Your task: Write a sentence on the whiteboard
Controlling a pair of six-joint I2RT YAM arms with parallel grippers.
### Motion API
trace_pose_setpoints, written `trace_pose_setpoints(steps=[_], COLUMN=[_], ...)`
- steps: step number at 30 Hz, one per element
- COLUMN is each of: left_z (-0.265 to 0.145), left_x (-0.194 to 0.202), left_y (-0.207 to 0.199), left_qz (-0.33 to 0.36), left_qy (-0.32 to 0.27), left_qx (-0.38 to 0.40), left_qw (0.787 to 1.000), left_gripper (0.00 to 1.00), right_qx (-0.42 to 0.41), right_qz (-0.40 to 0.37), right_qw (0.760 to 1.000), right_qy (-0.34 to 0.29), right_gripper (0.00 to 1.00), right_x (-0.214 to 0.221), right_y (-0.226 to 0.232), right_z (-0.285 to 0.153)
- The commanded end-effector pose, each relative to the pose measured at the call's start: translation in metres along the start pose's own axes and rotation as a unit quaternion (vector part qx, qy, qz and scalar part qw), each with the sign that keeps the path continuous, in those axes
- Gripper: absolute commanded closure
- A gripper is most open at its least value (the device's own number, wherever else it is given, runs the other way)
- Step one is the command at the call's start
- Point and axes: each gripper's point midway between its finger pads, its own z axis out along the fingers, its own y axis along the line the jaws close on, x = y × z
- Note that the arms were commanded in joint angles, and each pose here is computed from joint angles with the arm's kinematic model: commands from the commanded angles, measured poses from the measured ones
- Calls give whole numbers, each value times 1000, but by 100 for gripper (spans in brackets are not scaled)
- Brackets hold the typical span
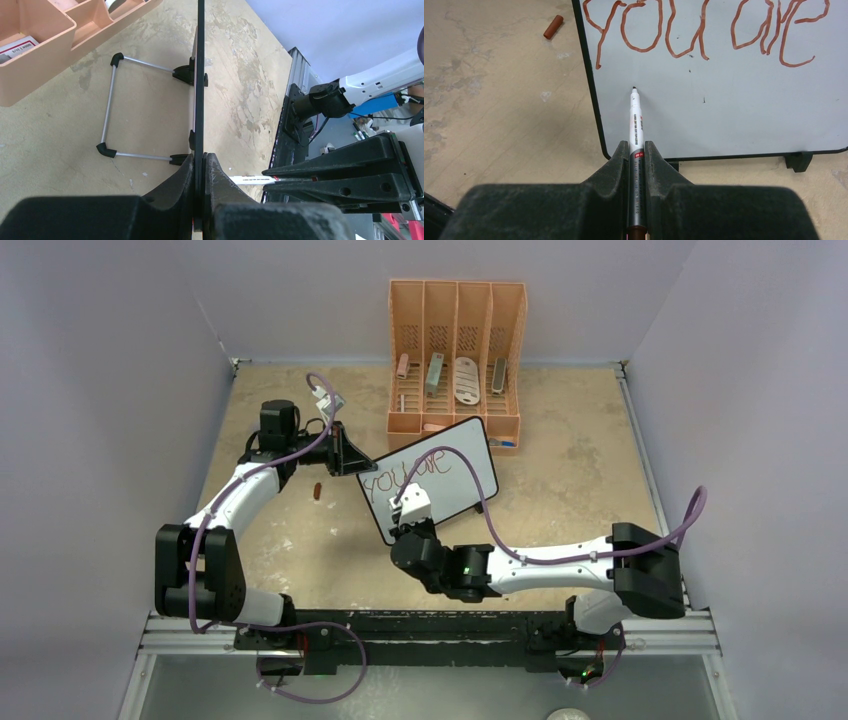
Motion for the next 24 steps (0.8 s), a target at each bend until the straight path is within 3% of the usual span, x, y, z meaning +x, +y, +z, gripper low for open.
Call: trace_pose_setpoints(steps=[1,24], left_z=[0,-1], left_x=[-14,-14], left_y=[-10,-11], left_qz=[36,39], left_qy=[-8,-9], left_qx=[8,8], left_qw=[999,999], left_gripper=[100,100], right_qx=[-6,-14], right_qz=[19,5], right_qw=[1000,1000], right_qy=[-17,-23], right_gripper=[100,100], right_x=[-19,-27], right_y=[9,21], right_z=[-2,4])
